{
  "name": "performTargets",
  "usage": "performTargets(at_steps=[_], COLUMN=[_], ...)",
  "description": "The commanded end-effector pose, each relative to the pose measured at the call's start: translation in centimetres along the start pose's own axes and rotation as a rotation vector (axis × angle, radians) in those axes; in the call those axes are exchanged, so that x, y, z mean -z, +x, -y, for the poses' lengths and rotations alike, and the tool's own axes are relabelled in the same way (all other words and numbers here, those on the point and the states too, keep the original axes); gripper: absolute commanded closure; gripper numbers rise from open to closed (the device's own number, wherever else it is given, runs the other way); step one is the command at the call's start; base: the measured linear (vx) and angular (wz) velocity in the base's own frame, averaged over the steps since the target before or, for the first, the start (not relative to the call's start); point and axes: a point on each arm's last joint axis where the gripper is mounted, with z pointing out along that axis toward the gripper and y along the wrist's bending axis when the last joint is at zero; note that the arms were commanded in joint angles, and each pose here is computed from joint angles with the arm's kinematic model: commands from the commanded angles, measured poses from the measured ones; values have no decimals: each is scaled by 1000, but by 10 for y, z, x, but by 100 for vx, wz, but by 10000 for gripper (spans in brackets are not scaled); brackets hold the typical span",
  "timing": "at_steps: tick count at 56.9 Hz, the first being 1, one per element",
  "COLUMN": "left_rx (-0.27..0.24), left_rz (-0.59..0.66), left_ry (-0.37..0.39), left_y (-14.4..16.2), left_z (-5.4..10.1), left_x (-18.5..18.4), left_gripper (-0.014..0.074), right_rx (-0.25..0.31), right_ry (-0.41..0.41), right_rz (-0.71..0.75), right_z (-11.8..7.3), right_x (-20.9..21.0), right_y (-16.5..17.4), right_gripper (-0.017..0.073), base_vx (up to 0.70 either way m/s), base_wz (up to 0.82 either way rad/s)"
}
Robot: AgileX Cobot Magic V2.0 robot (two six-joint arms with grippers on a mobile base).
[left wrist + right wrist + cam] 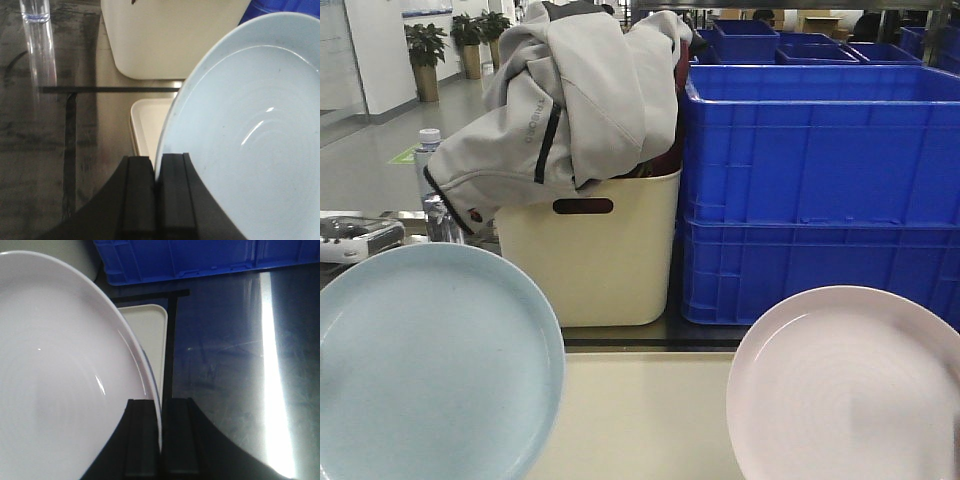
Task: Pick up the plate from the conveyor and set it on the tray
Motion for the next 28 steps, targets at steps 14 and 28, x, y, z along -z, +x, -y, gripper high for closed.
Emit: performTargets(at_steps=[14, 28], left_rx=[20, 20], left_rz=[108, 108], left_ry=[26, 26], left_y=[-15, -15], left_z=[5, 5], left_x=[6, 6], left_gripper=[599, 599], right_rx=[-5, -10], right_ry=[-2, 2], right_rz=[116, 92], right_z=[-2, 0], right_x=[8, 0], right_y=[-15, -15], right_gripper=[568, 568], base_vx=[25, 10], base_wz=[-5, 4])
